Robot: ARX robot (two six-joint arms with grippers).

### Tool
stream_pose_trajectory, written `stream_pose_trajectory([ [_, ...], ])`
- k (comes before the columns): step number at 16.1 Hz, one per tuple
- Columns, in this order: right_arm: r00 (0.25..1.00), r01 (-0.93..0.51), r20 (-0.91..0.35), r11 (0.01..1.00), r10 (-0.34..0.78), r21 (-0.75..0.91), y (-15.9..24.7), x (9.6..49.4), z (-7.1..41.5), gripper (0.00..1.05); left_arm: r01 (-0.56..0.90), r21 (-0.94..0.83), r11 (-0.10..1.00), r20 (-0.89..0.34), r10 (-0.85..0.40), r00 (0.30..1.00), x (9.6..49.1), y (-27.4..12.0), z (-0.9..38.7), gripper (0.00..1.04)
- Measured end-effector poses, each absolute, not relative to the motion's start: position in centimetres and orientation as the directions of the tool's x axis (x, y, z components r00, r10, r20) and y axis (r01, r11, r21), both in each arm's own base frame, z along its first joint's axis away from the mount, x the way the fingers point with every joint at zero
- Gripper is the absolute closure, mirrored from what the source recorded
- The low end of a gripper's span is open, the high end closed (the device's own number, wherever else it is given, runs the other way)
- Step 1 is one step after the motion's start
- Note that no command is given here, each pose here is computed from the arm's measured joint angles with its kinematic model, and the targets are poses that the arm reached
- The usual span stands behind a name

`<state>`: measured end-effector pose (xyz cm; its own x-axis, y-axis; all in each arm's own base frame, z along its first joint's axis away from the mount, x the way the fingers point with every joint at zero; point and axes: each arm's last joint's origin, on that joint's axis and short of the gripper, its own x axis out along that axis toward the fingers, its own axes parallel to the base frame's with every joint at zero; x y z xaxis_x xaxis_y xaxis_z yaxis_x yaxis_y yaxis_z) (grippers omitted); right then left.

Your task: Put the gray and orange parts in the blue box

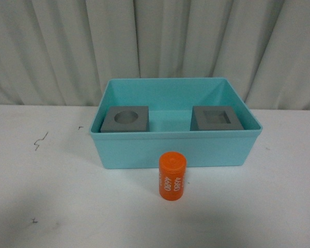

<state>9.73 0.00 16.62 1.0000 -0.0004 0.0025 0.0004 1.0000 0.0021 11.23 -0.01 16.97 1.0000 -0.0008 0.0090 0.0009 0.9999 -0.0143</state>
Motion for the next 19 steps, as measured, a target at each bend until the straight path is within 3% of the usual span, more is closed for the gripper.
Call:
stream_pose_trajectory([
  [5,1.0,0.0,0.002,1.0,0.0,0.002,0.0,9.7,16.6,0.06,0.001,-0.014,1.0,0.011,-0.001,1.0,10.8,0.0,16.9,1.03],
  [7,1.0,0.001,0.003,1.0,-0.001,0.002,0.0,9.7,16.6,0.06,0.002,-0.015,1.0,-0.042,-0.003,0.999,9.9,0.0,16.3,1.03],
  [8,1.0,0.0,0.002,1.0,0.0,0.002,0.0,9.7,16.6,0.06,0.003,-0.014,1.0,0.017,-0.002,1.0,9.7,0.0,16.8,1.03],
  [12,1.0,0.0,0.003,1.0,0.0,0.002,0.0,9.7,16.6,0.06,0.001,-0.014,1.0,0.001,-0.001,1.0,9.7,0.0,16.6,1.03],
  [13,1.0,0.0,0.003,1.0,0.0,0.002,0.0,9.7,16.6,0.06,0.0,-0.015,1.0,0.001,0.0,1.0,9.7,0.0,16.6,0.96],
  [16,1.0,0.0,0.003,1.0,0.0,0.002,0.0,9.7,16.6,0.06,0.001,-0.014,1.0,0.001,-0.001,1.0,9.7,0.0,16.6,0.54],
  [19,1.0,0.0,0.003,1.0,0.0,0.002,0.0,9.7,16.6,0.06,0.001,-0.014,1.0,0.001,-0.001,1.0,9.7,0.0,16.6,0.2],
])
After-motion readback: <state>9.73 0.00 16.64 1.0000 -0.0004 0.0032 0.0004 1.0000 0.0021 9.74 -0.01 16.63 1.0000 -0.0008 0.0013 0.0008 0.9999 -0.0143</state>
